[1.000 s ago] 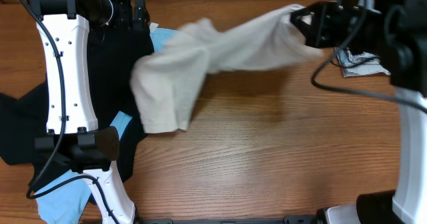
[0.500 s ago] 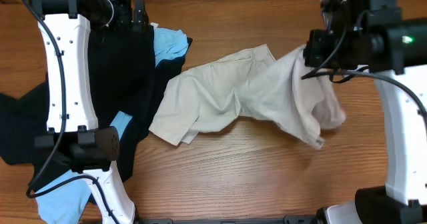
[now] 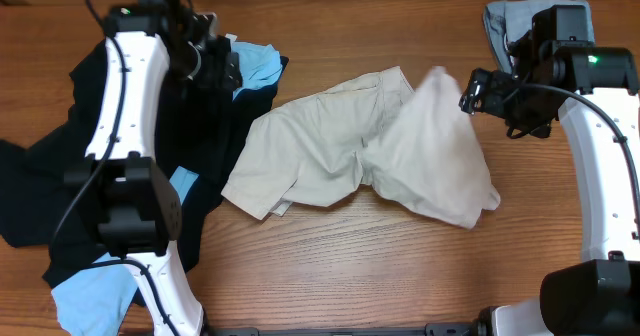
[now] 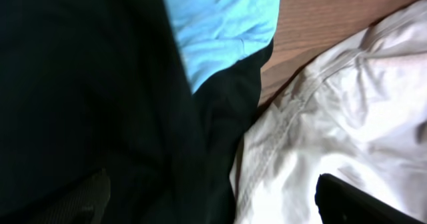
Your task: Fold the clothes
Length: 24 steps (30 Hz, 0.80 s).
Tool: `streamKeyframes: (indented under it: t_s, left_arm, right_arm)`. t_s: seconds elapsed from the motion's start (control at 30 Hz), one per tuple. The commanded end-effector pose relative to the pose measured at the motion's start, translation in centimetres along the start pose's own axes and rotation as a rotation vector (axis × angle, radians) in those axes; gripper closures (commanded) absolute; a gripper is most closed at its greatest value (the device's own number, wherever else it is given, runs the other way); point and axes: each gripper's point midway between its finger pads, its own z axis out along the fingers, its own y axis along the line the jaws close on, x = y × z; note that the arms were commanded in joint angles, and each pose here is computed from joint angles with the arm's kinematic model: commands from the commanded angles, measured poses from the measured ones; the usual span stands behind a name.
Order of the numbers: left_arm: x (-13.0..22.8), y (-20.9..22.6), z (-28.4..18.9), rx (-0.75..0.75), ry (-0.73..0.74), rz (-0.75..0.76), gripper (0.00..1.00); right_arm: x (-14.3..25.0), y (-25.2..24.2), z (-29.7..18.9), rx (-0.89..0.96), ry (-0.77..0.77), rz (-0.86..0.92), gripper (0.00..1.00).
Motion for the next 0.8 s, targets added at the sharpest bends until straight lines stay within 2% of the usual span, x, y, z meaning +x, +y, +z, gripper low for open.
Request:
streamKeyframes:
  t_s: [0.0, 0.03, 0.1, 0.17, 0.2, 0.27, 0.33, 0.4, 0.77]
  left_arm:
    - [1.3, -1.0, 3.5, 0.024, 0.030, 0.055, 0.00]
    - [1.4, -1.0, 4.3, 0.024, 0.025, 0.058, 0.03]
    - [1.7, -0.8, 5.6, 0.018, 0.018, 0.050, 0.15]
    - [1.9, -0.5, 6.6, 0.013, 0.006, 0.031, 0.43]
    - [2.0, -0.4, 7.1, 0.012, 0.000, 0.024, 0.59]
    - [2.1, -0.2, 7.9, 0.011, -0.012, 0.005, 0.79]
    - [2.2, 0.0, 8.6, 0.011, -0.027, -0.011, 0.91]
    - [2.3, -0.1, 9.4, 0.017, -0.041, -0.006, 0.96]
    - [4.6, -1.0, 12.3, 0.032, -0.025, 0.021, 0.96]
  right_arm:
    - [-0.2, -0.1, -0.2, -0.001, -0.014, 0.008, 0.00]
    - [-0.3, 0.0, -0.2, -0.002, -0.016, 0.008, 0.00]
    - [-0.4, 0.0, -0.2, -0.003, -0.020, 0.007, 0.00]
    - [-0.4, 0.0, -0.2, -0.003, -0.021, 0.007, 0.00]
    - [-0.4, 0.0, -0.2, -0.002, -0.021, 0.007, 0.00]
    - [-0.4, 0.0, -0.2, -0.003, -0.022, 0.007, 0.00]
    - [-0.5, 0.0, -0.2, -0.004, -0.026, 0.006, 0.00]
    - [-0.6, 0.0, -0.2, -0.005, -0.031, 0.006, 0.00]
    - [-1.0, 0.1, -0.2, -0.009, -0.045, 0.004, 0.00]
